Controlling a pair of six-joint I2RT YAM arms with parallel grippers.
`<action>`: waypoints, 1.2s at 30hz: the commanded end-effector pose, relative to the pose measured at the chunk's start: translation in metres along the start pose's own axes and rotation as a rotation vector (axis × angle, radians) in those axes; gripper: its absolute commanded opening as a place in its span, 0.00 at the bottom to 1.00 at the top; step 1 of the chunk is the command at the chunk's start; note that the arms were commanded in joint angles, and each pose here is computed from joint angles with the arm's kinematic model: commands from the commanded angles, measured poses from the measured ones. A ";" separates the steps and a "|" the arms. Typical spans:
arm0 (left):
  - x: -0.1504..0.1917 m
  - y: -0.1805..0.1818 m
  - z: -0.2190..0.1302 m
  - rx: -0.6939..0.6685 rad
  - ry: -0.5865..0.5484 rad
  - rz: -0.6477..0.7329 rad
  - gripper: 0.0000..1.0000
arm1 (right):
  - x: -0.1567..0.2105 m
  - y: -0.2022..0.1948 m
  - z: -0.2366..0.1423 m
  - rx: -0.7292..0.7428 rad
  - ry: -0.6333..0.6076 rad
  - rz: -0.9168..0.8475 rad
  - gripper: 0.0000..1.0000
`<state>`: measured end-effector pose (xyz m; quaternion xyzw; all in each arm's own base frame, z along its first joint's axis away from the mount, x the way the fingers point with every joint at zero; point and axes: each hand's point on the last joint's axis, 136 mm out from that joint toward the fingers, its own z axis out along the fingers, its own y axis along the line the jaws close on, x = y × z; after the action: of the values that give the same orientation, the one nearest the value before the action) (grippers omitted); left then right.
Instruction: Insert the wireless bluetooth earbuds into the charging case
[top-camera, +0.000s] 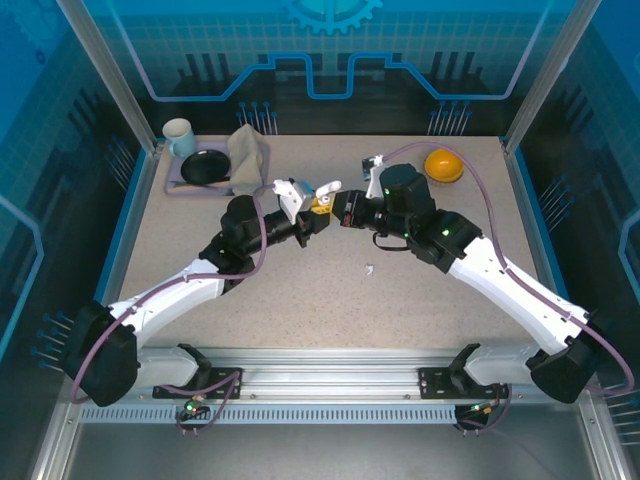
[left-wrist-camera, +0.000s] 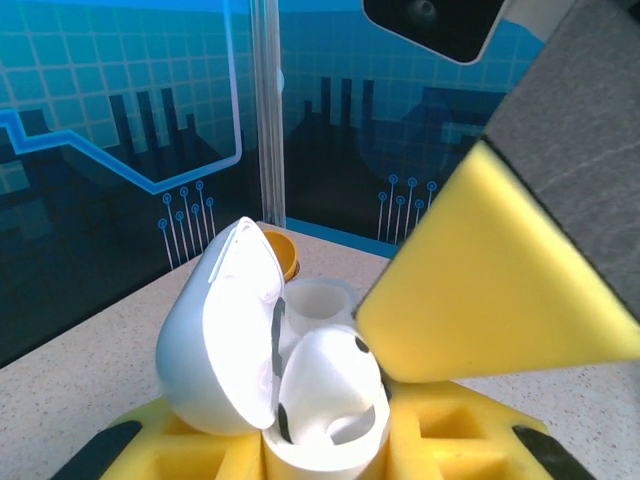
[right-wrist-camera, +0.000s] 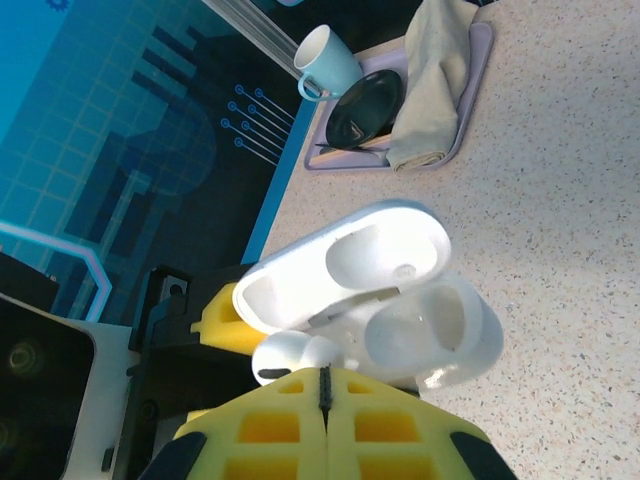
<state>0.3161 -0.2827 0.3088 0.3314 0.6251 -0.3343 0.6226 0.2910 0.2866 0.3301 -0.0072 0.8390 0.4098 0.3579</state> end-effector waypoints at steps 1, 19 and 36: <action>-0.006 -0.006 0.000 0.041 -0.016 0.033 0.00 | -0.010 0.014 -0.006 -0.038 -0.009 -0.013 0.00; 0.001 0.013 -0.018 -0.066 -0.011 0.042 0.00 | 0.014 -0.077 -0.042 0.300 -0.002 0.034 0.10; 0.005 0.024 -0.041 -0.147 -0.026 0.032 0.00 | 0.111 -0.230 0.013 0.940 0.352 0.190 0.68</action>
<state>0.3126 -0.2439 0.2923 0.3027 0.6471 -0.2913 0.6362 0.2808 0.1801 0.0972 0.1257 0.9818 0.0365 0.1377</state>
